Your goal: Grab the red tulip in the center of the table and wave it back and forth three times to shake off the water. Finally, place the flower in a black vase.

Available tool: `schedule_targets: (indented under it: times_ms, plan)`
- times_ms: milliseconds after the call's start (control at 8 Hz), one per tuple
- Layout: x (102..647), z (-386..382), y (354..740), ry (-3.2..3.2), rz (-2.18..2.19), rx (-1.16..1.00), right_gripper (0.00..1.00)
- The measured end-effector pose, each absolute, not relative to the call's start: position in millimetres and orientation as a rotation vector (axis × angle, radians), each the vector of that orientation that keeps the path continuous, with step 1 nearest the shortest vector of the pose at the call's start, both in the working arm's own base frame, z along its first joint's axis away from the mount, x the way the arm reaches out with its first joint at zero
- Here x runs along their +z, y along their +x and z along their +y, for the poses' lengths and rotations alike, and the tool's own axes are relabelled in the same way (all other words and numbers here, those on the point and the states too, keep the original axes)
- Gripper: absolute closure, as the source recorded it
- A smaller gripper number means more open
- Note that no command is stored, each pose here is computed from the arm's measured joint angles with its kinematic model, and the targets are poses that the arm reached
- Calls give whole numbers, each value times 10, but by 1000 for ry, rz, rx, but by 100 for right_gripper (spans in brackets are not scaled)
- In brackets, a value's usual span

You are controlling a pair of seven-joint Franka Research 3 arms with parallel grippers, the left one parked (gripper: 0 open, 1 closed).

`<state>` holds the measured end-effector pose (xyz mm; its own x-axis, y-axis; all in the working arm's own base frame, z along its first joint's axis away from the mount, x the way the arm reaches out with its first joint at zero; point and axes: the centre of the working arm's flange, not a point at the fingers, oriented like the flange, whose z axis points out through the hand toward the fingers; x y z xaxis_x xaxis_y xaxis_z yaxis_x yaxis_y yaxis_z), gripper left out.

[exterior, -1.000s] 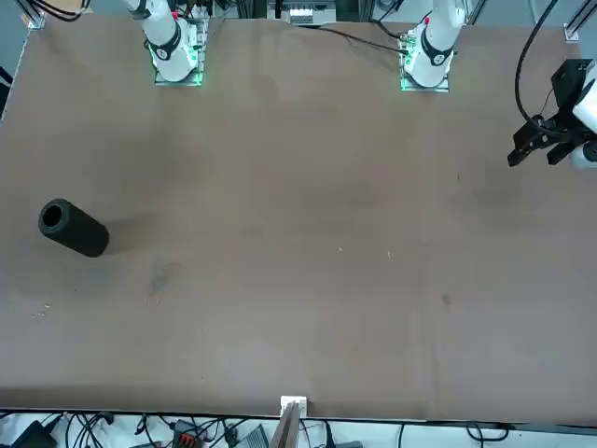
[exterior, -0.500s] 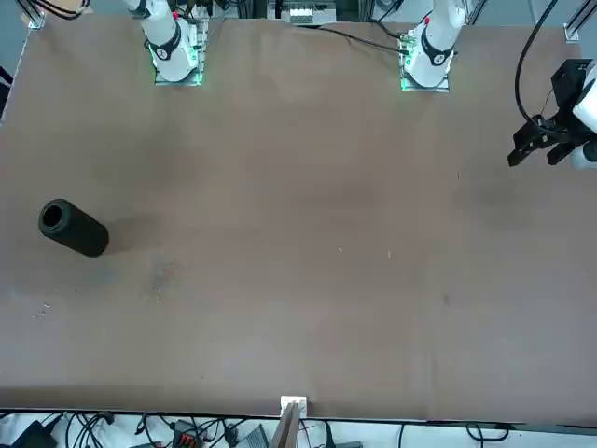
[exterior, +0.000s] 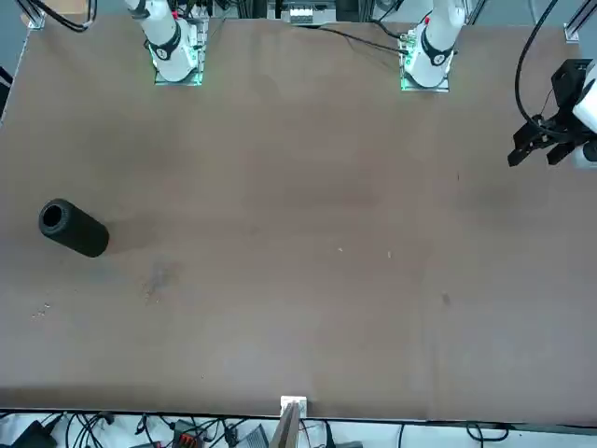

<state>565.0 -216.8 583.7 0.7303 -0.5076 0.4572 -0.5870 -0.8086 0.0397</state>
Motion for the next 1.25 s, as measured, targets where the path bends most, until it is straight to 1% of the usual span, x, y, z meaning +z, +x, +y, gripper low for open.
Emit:
schedule_targets:
  times_ms: [125, 500, 875, 1250]
  plan:
    - [5715, -2090, 5631, 2759, -930, 643, 89]
    - [5370, -1635, 5774, 2780, -970, 597, 89]
    - [5155, -1688, 5817, 2756, -947, 649, 89]
    - [4875, -1861, 5696, 2740, -961, 632, 89]
